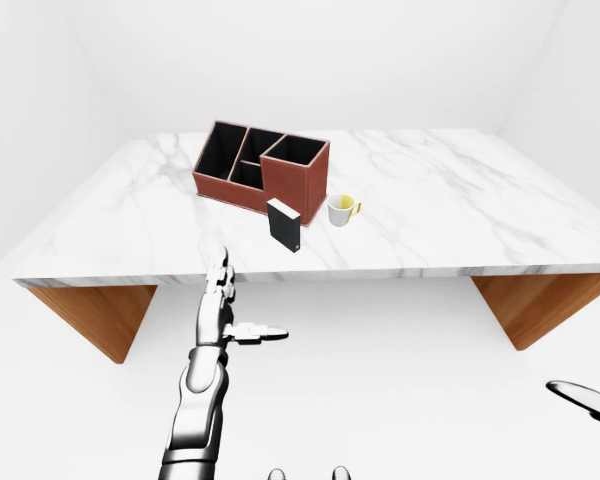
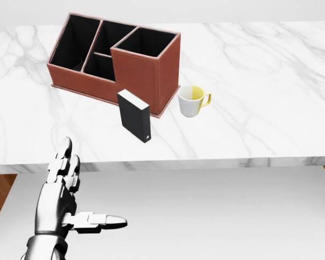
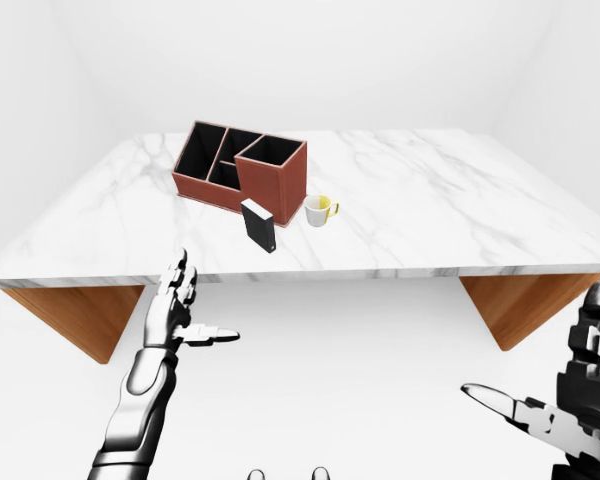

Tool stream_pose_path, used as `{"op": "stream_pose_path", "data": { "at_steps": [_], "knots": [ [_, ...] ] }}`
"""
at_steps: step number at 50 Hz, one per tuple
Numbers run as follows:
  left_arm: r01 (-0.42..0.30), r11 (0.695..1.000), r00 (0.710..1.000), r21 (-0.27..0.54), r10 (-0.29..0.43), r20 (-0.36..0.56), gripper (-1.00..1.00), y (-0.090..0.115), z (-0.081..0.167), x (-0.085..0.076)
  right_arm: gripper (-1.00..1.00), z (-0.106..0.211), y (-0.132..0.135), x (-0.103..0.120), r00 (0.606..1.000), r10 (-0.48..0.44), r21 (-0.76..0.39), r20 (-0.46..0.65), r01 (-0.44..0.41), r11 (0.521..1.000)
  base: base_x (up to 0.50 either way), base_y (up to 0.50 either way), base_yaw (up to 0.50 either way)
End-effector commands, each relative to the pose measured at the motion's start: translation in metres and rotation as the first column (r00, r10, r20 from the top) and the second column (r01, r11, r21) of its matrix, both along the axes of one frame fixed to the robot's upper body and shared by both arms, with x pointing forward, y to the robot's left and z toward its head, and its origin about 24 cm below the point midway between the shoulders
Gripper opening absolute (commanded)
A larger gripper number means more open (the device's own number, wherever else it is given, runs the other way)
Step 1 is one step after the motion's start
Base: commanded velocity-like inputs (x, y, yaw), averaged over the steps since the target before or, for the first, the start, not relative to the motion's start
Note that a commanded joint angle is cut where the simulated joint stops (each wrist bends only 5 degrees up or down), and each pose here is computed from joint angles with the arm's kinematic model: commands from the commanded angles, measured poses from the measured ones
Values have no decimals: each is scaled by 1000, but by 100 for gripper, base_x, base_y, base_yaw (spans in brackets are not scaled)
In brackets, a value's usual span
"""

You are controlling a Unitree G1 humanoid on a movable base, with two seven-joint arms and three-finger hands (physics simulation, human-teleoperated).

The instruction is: Pick up the book and place it in the right compartment of the caddy.

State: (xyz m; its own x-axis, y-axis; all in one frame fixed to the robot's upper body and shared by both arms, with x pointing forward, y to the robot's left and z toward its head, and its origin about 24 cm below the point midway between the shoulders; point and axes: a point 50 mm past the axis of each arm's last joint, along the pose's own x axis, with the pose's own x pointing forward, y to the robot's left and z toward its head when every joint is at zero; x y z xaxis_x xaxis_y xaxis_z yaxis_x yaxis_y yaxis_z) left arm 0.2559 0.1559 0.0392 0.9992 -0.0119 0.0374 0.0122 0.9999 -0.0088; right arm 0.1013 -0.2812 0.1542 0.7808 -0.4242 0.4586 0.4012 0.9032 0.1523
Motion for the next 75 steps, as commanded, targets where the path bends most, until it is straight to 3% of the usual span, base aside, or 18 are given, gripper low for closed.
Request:
{"op": "stream_pose_path", "data": {
  "at_steps": [1,17,37,75],
  "knots": [
    [-12,1000,1000,-9,12,-5,100,2,2,0,100,-3,-15,-23,998,-60,26,8,60,998,0,0,0],
    [-13,1000,1000,6,13,3,100,1,1,0,100,-8,-41,-65,984,-167,99,56,161,982,0,0,0],
    [-6,1000,1000,7,7,-14,100,1,-4,2,100,-21,-59,-98,971,-238,143,38,230,963,0,0,0],
    [-4,1000,1000,12,4,-6,100,0,-2,0,100,-29,-64,-108,963,-268,167,10,263,950,0,0,0]
  ]
}}
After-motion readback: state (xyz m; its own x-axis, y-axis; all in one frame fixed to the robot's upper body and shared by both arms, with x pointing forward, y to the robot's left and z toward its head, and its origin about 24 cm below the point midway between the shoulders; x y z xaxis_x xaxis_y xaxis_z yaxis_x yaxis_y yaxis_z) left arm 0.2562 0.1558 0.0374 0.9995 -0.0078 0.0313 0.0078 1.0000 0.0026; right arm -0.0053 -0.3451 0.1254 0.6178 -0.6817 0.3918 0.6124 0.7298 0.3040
